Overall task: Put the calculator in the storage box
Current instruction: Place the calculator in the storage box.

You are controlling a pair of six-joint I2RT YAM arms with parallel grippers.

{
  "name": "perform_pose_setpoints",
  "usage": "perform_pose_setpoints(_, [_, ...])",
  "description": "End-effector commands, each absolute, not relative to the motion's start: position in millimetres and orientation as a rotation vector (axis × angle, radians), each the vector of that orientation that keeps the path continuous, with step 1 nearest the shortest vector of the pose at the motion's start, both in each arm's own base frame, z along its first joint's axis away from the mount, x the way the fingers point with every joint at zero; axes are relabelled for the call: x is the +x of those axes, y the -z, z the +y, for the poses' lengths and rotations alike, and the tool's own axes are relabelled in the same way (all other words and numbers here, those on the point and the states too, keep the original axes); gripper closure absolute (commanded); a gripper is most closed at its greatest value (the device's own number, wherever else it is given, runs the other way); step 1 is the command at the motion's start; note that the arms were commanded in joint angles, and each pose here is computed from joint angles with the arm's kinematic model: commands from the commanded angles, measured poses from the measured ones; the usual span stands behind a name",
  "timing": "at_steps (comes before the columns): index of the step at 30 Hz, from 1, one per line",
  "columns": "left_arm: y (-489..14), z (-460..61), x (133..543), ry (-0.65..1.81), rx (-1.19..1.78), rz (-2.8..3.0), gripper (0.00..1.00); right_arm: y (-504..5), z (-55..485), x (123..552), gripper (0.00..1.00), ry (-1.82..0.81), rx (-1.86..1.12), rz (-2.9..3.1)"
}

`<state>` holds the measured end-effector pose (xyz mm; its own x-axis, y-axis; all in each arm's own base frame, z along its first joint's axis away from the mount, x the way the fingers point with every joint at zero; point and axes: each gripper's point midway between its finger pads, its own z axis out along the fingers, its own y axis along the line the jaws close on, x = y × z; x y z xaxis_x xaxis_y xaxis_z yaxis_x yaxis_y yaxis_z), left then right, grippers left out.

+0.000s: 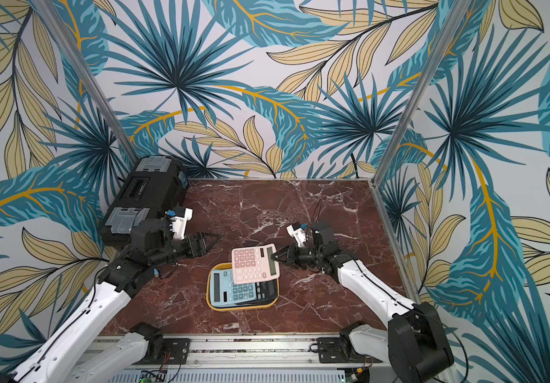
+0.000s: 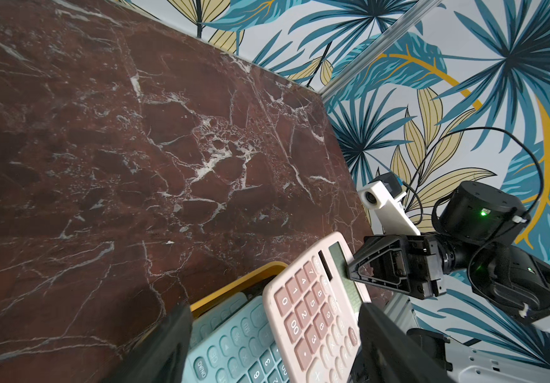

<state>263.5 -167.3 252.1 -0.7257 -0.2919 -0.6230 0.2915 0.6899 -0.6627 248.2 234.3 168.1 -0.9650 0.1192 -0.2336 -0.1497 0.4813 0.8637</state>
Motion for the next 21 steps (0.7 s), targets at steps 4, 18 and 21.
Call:
perform_pose_setpoints(4, [-241.5, -160.0, 261.1, 0.98, -0.03, 2.157, 0.17, -145.6, 241.1, 241.2, 1.0, -1.413, -0.012, 2.526])
perform_pose_setpoints(18, [-228.8, -163.0, 263.1, 1.001, -0.042, 2.173, 0.17, -118.5, 242.9, 225.2, 1.0, -1.357, 0.021, 2.565])
perform_pose_setpoints(21, [-227.6, -163.2, 263.3, 1.003, -0.044, 2.174, 0.17, -116.7, 245.5, 224.0, 1.0, -1.359, 0.016, 2.566])
